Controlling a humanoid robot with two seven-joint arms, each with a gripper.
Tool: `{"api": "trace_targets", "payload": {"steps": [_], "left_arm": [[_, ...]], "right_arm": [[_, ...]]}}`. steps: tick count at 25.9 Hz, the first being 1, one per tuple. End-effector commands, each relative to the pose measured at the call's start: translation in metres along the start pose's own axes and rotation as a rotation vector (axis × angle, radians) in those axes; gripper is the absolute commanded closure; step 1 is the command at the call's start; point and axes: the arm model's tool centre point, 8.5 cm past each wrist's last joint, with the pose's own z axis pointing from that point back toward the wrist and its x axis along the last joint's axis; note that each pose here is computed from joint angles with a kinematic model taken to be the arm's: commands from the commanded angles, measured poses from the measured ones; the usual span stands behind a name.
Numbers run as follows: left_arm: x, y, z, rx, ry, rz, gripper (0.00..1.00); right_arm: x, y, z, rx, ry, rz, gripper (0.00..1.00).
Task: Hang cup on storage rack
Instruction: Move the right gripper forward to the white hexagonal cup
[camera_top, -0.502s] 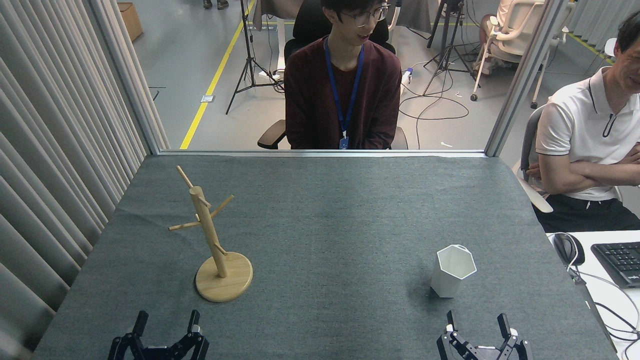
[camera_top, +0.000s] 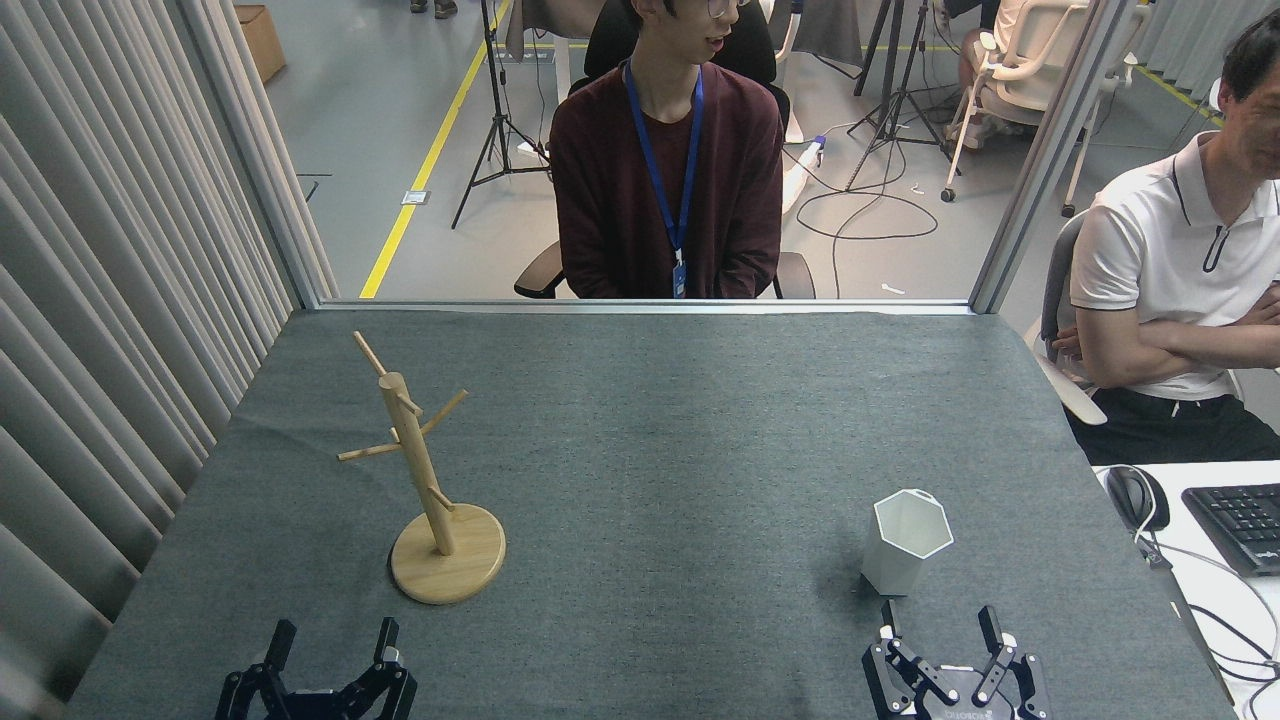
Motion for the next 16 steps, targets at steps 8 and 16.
{"api": "trace_targets", "payload": {"steps": [8, 16], "left_arm": [[-0.001, 0.001, 0.0, 0.004, 0.0, -0.003, 0.01], [-0.002, 0.003, -0.001, 0.01, -0.001, -0.008, 0.01]], "right_arm": [[-0.014, 0.009, -0.04, 0.027, 0.001, 0.034, 0.01], [-0.016, 0.013, -0.062, 0.043, 0.008, 0.031, 0.01]]}}
